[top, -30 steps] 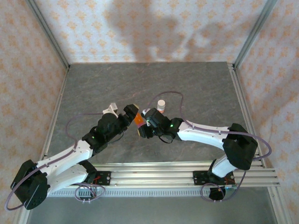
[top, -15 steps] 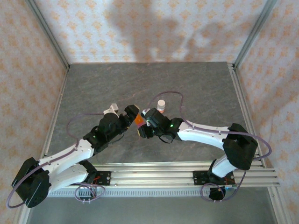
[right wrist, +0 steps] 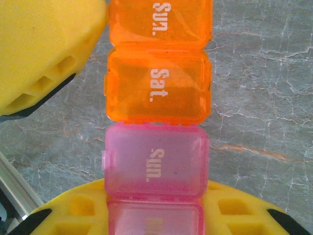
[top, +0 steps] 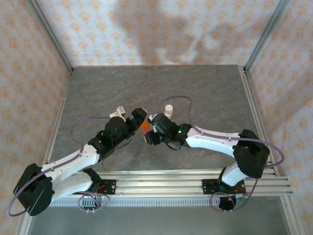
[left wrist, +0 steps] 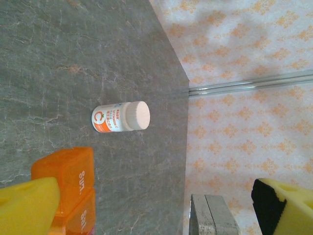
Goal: Sort the pills into containers
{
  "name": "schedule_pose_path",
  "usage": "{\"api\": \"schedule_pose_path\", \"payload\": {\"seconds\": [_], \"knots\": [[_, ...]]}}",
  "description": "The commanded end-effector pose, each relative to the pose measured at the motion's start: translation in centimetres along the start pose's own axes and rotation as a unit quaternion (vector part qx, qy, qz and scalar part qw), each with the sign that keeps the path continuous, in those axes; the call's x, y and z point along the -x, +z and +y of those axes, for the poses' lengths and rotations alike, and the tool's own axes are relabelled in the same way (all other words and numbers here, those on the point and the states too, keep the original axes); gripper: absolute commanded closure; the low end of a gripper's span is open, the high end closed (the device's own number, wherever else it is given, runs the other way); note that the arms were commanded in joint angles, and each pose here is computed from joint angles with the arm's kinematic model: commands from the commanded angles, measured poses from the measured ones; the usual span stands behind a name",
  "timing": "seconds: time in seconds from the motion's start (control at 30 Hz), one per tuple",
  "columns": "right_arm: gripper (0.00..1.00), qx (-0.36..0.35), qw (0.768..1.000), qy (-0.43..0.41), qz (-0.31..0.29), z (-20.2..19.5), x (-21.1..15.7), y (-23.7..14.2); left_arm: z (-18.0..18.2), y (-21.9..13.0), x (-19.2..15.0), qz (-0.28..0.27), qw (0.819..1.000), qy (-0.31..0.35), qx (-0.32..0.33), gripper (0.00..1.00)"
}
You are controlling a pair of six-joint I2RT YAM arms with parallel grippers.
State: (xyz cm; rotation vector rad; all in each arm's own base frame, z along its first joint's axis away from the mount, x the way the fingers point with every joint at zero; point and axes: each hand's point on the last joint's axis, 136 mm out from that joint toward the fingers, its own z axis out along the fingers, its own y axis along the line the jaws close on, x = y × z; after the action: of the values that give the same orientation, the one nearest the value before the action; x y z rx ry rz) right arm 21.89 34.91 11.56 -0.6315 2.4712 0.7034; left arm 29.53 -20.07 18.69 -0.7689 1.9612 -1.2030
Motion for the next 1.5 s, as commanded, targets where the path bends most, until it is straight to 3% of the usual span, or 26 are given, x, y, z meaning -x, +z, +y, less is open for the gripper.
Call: {"api": "schedule_pose_path", "payload": {"seconds": [0.0,0.57,1.47], "knots": [[0.73,0.016,0.999,-0.001,-0.029,1.1,1.8,-0.8,-2.0,0.1,0.2,-0.006,1.0,0.01,-0.028,0.0],[0.73,0.012,0.999,-0.001,-0.031,0.9,1.9,-0.9,0.0,-0.3,0.5,-0.02,0.999,0.024,0.018,0.0],[0.74,0.008,1.0,0.001,-0.016,0.5,0.9,0.4,-3.2,0.2,0.3,-0.014,0.999,0.022,-0.025,0.0]]}}
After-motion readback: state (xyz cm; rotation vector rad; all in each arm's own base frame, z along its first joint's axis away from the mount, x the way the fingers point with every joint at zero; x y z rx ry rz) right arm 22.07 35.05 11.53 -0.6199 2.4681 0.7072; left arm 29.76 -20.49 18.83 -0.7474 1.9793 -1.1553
